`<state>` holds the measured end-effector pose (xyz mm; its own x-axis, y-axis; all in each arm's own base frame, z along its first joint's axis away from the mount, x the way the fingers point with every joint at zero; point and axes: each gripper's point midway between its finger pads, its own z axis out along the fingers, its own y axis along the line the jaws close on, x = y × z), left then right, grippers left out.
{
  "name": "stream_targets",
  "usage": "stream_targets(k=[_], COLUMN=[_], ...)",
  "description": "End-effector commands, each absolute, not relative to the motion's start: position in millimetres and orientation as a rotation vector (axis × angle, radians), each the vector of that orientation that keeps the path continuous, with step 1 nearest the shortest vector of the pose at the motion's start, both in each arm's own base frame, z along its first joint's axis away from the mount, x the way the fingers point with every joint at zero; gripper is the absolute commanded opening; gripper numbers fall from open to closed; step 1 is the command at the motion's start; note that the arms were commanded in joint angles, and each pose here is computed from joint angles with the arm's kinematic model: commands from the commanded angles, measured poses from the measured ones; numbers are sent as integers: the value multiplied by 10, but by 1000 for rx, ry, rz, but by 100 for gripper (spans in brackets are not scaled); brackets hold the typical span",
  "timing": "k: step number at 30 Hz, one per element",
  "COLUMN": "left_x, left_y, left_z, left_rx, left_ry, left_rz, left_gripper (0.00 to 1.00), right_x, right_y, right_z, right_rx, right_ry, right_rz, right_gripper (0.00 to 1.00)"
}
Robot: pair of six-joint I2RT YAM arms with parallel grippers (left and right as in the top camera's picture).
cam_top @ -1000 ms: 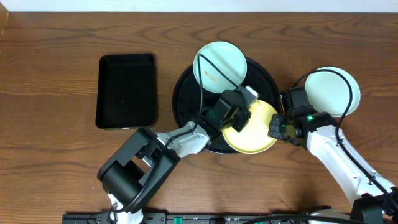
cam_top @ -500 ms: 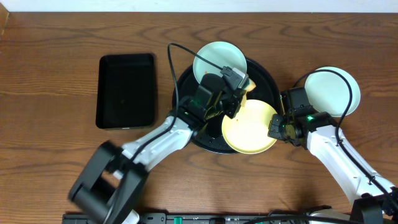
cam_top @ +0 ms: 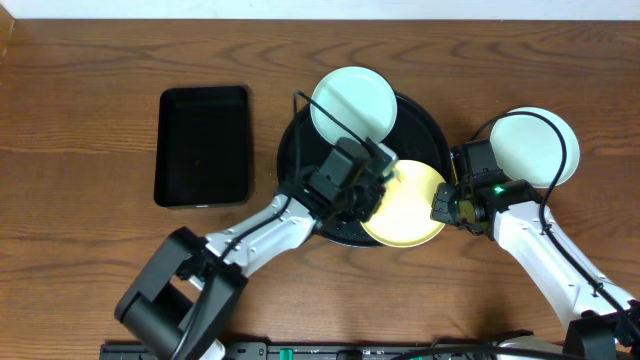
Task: Clean dirty plates on tray and stack at the side
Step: 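Scrub the yellow plate surface with the sponge in the left gripper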
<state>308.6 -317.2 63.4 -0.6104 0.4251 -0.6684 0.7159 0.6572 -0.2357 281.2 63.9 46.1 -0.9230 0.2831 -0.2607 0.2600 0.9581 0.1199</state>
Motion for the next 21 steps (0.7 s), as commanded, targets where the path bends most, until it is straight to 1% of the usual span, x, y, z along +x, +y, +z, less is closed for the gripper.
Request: stream_targets(k=[1, 6, 14, 21], left_x=[2984, 2948, 3144, 3158], left_y=[-3246, -3285, -3367, -3367], left_z=[482, 327, 457, 326], left_rx=[952, 973, 950, 961], left_ry=[2302, 2320, 2211, 2222], left_rz=[-672, -670, -679, -670], left_gripper=[8, 8, 8, 8], right_x=[2790, 2789, 2789, 2789], right_y=[648, 648, 648, 648], right_z=[441, 441, 441, 441], right_rx=[405, 405, 405, 405], right_ry=[2838, 2838, 2838, 2838], right_rz=[119, 119, 119, 119], right_gripper=[1, 1, 1, 1])
